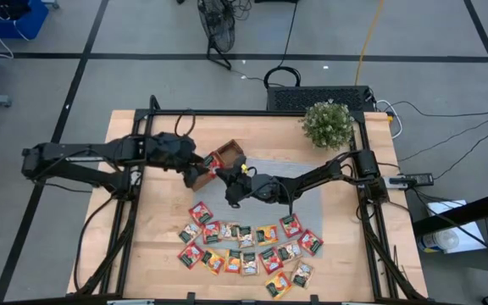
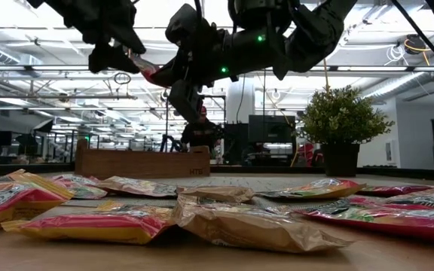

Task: Pick & Place Tea
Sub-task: Put the red tea bag into the left section of the wooden organizer

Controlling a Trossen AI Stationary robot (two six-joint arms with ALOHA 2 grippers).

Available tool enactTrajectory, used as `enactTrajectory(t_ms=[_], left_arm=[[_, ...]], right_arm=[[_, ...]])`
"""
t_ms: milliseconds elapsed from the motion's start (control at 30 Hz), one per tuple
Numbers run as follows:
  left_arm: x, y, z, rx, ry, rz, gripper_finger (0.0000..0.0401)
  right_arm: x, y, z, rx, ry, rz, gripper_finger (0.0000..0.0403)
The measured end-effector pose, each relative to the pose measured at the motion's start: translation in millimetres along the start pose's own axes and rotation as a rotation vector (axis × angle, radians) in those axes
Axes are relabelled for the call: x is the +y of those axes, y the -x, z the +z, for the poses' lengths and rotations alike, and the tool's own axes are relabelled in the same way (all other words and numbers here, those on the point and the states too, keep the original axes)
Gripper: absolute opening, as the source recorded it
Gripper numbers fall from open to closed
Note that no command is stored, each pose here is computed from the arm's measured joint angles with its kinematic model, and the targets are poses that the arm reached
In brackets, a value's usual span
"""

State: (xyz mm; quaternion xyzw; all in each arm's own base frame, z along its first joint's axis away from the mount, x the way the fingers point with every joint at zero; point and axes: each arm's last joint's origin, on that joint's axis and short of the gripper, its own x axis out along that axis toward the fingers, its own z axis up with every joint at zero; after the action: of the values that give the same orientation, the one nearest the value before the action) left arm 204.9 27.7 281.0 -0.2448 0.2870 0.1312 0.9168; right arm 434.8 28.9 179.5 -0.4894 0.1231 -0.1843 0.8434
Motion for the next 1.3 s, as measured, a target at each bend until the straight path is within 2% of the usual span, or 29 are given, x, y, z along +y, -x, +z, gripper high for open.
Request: enactTrajectory(t_ms=[233,367,533,733,800,900,1033,1167,1300], left_arm=[[0,3,1,-0.016,0.006,0.001,0.0225],[1,3,1,-0.018,0.009,0.007,0.0202],[5,1,2,-0.013,0.019,0.024,0.0139],[8,1,4,-0.005,-0.046,-0.003,0.0017],[9,1,5,-0.007,-0.086,-0.001,0.0010],[9,1,5,-0.019,-0.134,0.022,0.0004],[11,5,7,-0.063,-0.203,0.100,0.0003],[13,10,6,-0.070,-0.262,0.163,0.0003],[19,13,-2,0.004,-0.260,0.252,0.0002]], right_arm=[[0,0,0,0.000,-0.005,0.000,0.0004],[0,0,1,-0.002,-0.006,-0.001,0.0004],[1,1,2,-0.007,-0.006,0.001,0.0004],[1,1,2,-0.005,-0.007,0.003,0.0004],[1,1,2,-0.006,-0.022,0.004,0.0004],[1,2,2,-0.007,-0.108,0.004,0.0010],[4,2,3,-0.007,-0.208,0.053,0.0045],[11,6,5,0.017,-0.318,0.094,0.0109],[15,11,9,0.080,-0.350,0.056,0.0176]])
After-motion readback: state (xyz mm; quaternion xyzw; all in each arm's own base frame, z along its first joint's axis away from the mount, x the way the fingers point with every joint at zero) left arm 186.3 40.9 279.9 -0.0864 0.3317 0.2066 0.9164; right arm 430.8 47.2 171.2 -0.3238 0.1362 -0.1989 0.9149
